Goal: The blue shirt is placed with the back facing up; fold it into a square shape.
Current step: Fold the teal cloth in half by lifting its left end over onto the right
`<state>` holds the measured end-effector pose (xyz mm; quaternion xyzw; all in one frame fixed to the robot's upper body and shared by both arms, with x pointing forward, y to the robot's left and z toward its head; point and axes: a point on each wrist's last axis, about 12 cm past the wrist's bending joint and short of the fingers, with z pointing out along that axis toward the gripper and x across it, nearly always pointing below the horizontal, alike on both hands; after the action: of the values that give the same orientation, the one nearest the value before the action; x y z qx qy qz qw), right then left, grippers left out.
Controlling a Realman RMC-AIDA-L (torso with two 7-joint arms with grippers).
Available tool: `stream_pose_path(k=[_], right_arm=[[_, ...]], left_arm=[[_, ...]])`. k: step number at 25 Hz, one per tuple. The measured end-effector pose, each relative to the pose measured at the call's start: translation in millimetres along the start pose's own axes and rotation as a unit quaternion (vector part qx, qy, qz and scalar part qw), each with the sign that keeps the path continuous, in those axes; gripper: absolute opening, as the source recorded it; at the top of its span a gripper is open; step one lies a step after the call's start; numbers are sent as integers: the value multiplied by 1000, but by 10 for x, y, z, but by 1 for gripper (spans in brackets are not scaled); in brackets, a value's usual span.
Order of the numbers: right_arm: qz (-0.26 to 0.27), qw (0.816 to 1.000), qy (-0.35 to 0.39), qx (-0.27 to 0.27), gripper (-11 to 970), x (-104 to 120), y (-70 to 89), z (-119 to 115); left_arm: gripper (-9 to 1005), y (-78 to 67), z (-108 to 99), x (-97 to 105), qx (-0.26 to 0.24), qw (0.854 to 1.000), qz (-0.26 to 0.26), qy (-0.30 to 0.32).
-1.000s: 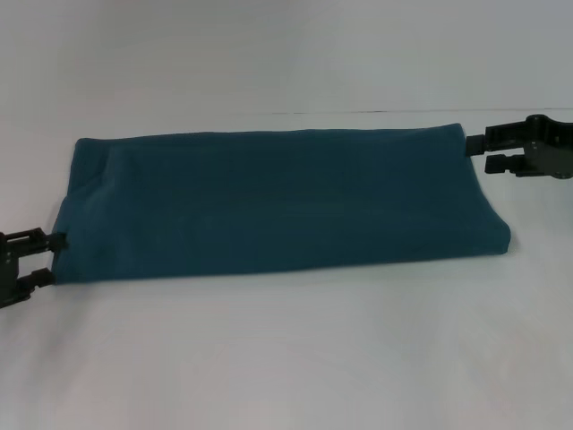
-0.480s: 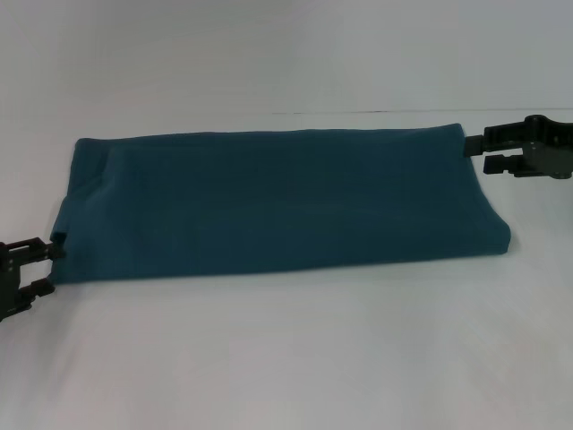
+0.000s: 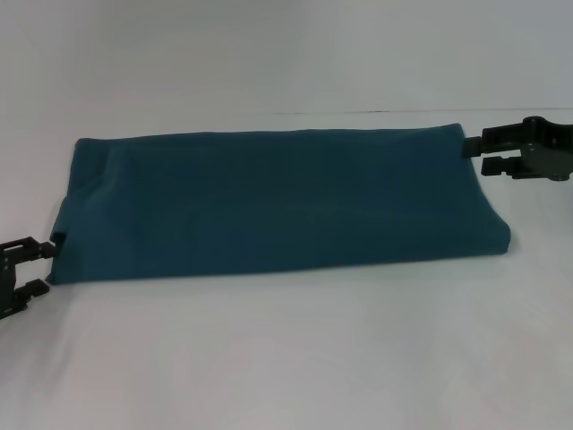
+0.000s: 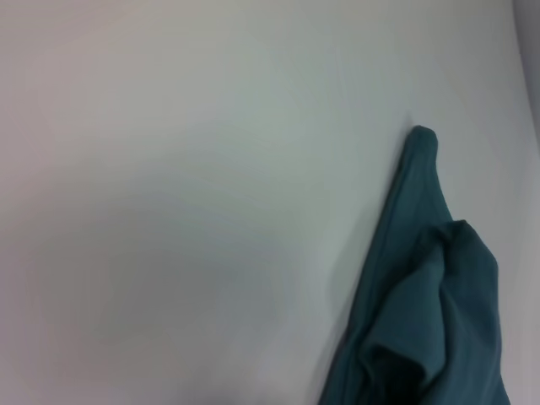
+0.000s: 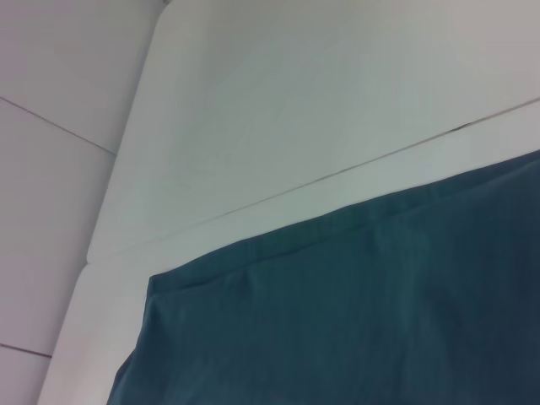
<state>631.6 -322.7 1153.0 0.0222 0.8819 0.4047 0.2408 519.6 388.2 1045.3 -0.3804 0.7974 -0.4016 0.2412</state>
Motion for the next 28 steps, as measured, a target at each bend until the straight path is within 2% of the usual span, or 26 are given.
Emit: stream_pose_path(k=[8,28], right_arm=[[4,1000,-1,-3,600,10,-4,0],[11,1000,-5,-3,600,-3,2,4]], left_arm=[[600,55,-4,-4,8,999,-30,-20],[594,57,49,-10,1,999,-33,-27]])
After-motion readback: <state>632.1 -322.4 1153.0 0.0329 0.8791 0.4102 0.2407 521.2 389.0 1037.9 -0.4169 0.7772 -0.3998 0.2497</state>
